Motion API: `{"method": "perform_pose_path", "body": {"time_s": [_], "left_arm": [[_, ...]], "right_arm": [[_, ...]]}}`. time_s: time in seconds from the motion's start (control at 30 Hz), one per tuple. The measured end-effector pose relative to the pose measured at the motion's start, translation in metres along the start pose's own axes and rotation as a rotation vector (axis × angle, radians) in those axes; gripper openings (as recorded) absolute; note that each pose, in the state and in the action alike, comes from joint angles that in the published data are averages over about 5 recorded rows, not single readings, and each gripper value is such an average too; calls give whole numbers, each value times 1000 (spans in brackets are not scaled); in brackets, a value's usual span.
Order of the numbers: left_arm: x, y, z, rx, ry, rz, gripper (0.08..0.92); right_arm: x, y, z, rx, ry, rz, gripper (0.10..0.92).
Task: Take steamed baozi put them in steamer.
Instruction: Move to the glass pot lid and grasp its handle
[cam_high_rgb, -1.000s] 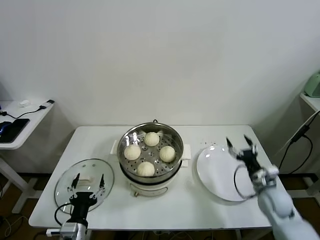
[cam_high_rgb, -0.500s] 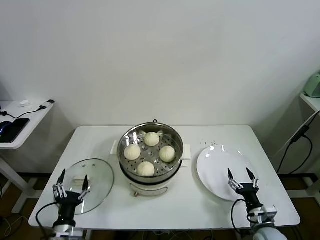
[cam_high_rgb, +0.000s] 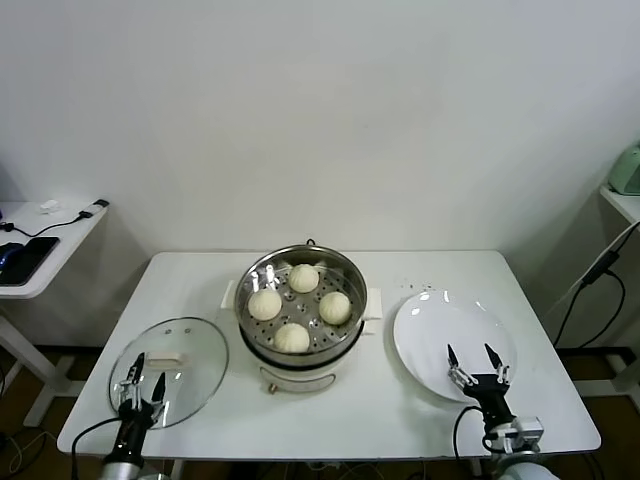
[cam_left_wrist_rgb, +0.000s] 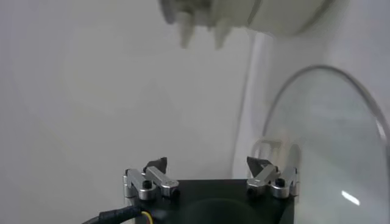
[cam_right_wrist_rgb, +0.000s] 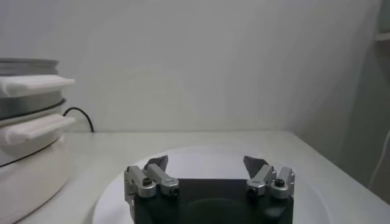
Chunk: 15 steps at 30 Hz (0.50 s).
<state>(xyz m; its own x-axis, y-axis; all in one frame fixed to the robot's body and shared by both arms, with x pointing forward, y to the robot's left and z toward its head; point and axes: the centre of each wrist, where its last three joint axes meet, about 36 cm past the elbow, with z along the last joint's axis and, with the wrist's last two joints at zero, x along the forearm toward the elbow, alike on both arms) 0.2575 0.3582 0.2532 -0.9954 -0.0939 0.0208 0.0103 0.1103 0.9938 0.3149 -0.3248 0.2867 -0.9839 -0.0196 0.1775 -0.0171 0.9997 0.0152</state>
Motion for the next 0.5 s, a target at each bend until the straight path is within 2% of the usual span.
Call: {"method": "perform_pose_path", "body": {"time_s": [0.2,0.5], "left_arm": [[-10,-13,5,-52,8,20,823],[-36,-17,9,-90,19,0,823]], "right_arm": [[3,4,1,-2,5,2,823],[7,3,0,2,8,11,823]]}}
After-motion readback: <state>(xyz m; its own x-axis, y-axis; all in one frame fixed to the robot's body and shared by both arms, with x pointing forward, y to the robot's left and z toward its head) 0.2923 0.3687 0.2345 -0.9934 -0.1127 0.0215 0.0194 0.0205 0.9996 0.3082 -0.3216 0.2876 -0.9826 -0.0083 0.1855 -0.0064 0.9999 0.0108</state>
